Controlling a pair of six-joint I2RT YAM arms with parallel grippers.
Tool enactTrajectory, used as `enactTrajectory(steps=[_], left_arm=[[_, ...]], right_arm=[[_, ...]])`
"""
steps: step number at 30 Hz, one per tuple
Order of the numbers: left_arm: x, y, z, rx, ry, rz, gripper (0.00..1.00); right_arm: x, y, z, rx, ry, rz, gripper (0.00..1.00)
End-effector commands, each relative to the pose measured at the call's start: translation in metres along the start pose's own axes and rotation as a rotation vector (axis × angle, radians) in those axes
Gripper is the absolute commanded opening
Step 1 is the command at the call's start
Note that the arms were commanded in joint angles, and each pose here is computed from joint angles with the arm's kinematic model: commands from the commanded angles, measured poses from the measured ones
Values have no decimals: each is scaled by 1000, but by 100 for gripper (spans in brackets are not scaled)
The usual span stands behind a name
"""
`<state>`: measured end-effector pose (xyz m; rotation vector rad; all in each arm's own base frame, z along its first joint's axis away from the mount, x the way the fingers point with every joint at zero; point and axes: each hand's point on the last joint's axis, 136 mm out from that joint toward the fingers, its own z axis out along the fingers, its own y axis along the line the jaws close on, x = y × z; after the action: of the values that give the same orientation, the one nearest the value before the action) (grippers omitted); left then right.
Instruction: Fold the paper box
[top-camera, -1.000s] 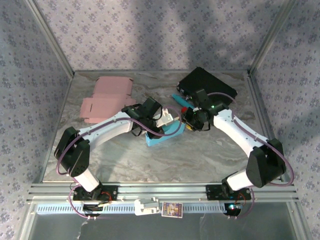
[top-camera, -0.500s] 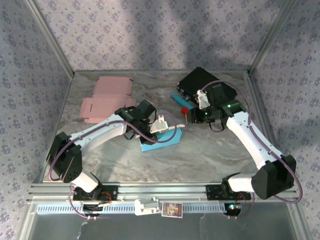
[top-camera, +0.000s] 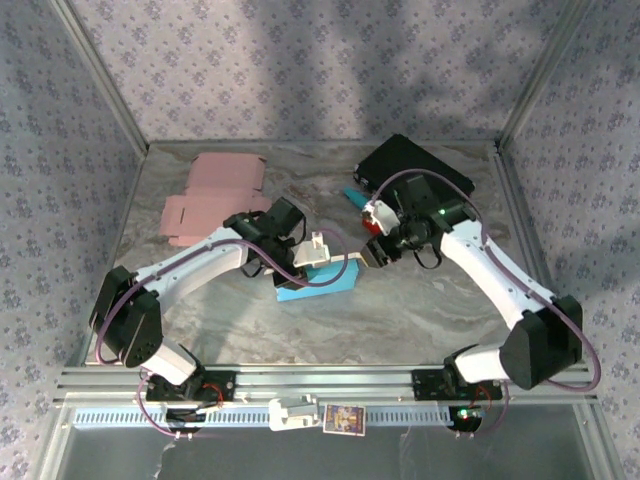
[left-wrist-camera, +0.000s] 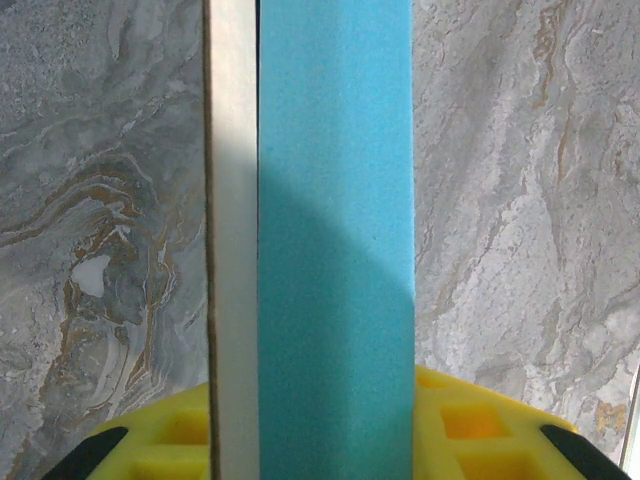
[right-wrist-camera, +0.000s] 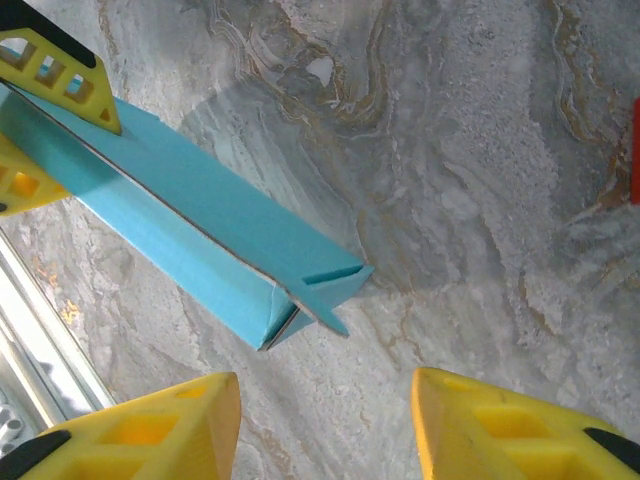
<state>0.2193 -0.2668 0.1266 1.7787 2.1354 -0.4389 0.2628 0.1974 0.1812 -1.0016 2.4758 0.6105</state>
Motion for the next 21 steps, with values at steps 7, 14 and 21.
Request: enactTrajectory(steps=[7, 14, 21], left_arm=[[27, -14, 4, 80, 89, -1, 24], [26, -13, 4, 88, 83, -5, 24], [26, -12, 6, 94, 84, -10, 24]], right_arm=[[-5, 11, 8, -56, 65, -93, 51], [-5, 12, 14, -59, 79, -105, 51], [-10, 5, 22, -31, 96, -114, 50]])
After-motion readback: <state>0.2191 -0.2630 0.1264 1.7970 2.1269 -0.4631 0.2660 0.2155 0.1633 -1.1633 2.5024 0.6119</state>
